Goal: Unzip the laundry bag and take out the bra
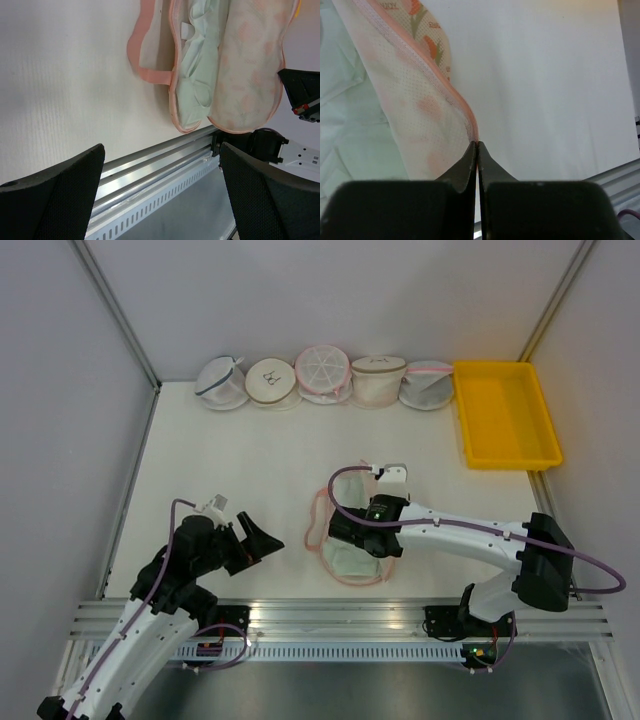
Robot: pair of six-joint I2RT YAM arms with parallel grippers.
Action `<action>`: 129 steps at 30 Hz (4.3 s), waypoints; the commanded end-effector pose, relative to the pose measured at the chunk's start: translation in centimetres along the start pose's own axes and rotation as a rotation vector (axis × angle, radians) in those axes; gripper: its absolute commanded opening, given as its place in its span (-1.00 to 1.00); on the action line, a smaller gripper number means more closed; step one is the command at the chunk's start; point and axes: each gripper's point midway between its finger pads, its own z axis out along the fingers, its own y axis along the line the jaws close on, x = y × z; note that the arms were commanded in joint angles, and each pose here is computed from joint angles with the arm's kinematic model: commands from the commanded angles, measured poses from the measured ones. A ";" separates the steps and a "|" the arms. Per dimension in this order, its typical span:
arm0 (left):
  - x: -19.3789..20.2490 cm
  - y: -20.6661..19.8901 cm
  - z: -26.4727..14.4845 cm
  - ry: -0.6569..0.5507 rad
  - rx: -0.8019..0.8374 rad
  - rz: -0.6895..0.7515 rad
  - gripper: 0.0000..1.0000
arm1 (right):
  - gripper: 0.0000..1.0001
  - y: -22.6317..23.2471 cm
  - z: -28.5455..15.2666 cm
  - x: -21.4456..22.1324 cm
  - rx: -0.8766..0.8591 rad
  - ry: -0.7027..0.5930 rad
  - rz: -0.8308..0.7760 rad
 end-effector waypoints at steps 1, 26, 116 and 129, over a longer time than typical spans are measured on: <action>-0.4 -1.5 -0.3 0.005 0.036 0.006 0.99 | -0.99 -3.9 0.1 0.6 0.097 -0.009 -0.037; -1.1 -3.2 -1.5 -0.021 0.072 -0.014 0.99 | 0.32 -13.6 2.4 -5.3 0.295 -0.177 0.294; -1.2 -3.3 -2.8 -0.059 0.089 -0.025 0.99 | -0.99 -9.9 4.0 -24.0 -0.132 -0.295 0.394; -0.3 -3.5 -2.9 -0.006 0.103 -0.029 0.99 | -0.99 -22.1 13.0 -30.4 0.251 -0.322 0.529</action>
